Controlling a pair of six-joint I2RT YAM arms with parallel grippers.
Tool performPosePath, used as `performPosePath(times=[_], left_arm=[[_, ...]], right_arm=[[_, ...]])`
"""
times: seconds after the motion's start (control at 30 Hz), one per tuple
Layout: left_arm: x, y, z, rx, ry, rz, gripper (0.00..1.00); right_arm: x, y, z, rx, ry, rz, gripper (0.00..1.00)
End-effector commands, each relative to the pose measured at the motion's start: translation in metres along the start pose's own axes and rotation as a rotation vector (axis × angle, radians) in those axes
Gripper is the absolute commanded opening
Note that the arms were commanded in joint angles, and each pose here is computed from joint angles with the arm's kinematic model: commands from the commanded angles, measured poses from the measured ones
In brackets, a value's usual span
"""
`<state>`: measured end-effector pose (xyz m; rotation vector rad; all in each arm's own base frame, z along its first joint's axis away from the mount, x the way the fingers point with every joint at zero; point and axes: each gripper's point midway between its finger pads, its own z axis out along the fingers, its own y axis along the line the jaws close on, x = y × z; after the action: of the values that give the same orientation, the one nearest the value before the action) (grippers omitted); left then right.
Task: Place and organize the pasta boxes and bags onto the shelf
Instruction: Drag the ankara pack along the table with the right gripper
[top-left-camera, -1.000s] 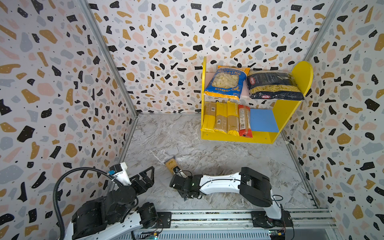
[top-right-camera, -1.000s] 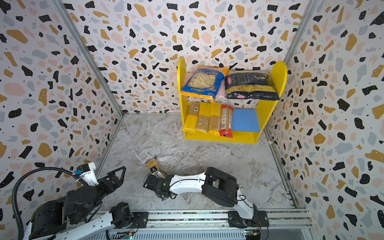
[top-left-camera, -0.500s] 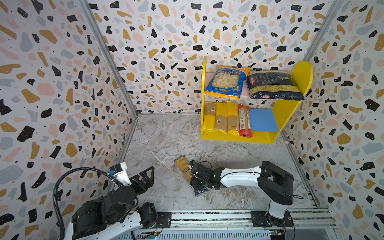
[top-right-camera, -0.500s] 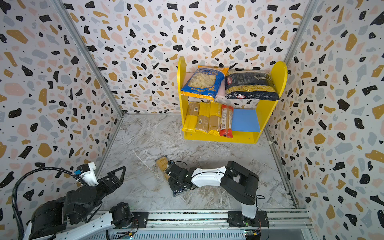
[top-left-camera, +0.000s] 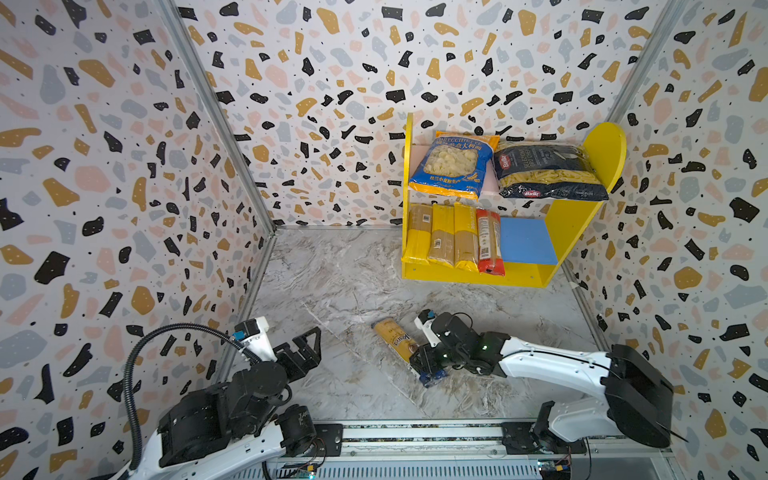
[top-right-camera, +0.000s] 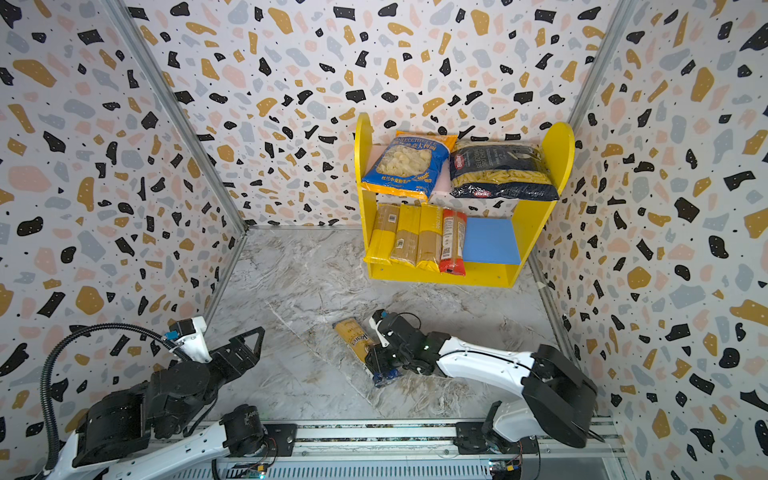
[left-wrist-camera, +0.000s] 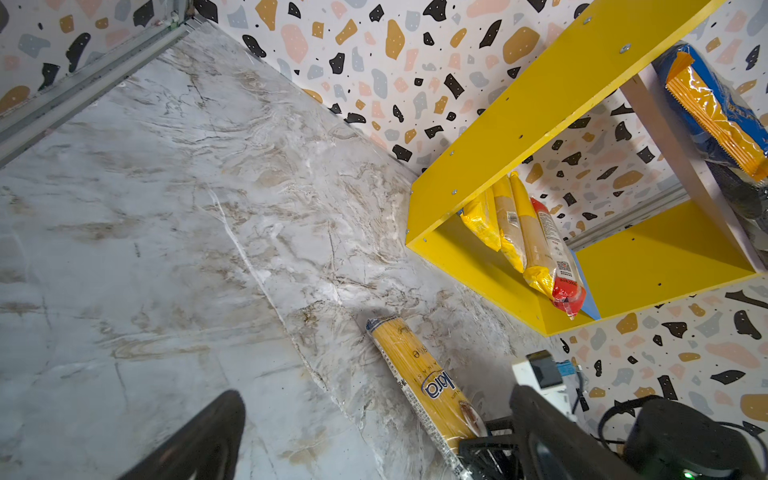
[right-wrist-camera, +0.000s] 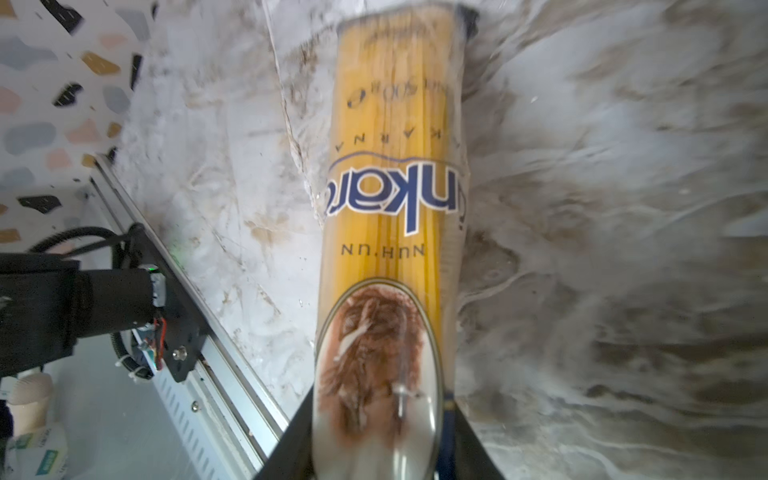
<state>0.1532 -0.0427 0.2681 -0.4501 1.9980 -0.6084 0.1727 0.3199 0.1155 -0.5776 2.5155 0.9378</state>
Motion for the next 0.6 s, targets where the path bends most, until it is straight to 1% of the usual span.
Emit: performPosePath(times=[0.0,0.1,0.2,0.27,0.37,0.43,0.47,0.57], left_arm=[[0.002,-0.015,0.007,0.029,-0.002,0.004,1.00],[0.005,-0.023,0.012,0.037,0.008,0.015,1.00],[0.008,-0.032,0.017,0.042,0.019,0.029,1.00],[0.010,-0.036,0.020,0.043,0.023,0.038,1.00],[0.013,-0.040,0.024,0.043,0.031,0.046,1.00],[0.016,-0.041,0.026,0.047,0.039,0.046,1.00],[0.017,-0.041,0.026,0.046,0.041,0.047,1.00],[0.020,-0.036,0.027,0.039,0.044,0.048,1.00]], right_arm=[[-0.045,0.028,-0.048,-0.130,-0.184,-0.024,0.16],[-0.052,0.020,-0.073,-0.162,-0.235,-0.002,0.16],[-0.054,0.009,-0.086,-0.170,-0.261,0.027,0.16],[-0.050,0.000,-0.086,-0.156,-0.256,0.045,0.16],[-0.037,-0.015,-0.071,-0.121,-0.217,0.067,0.15],[-0.025,-0.029,-0.058,-0.063,-0.171,0.076,0.15],[-0.016,-0.034,-0.051,-0.014,-0.140,0.065,0.17],[0.003,-0.045,-0.035,0.164,-0.062,0.005,0.31]])
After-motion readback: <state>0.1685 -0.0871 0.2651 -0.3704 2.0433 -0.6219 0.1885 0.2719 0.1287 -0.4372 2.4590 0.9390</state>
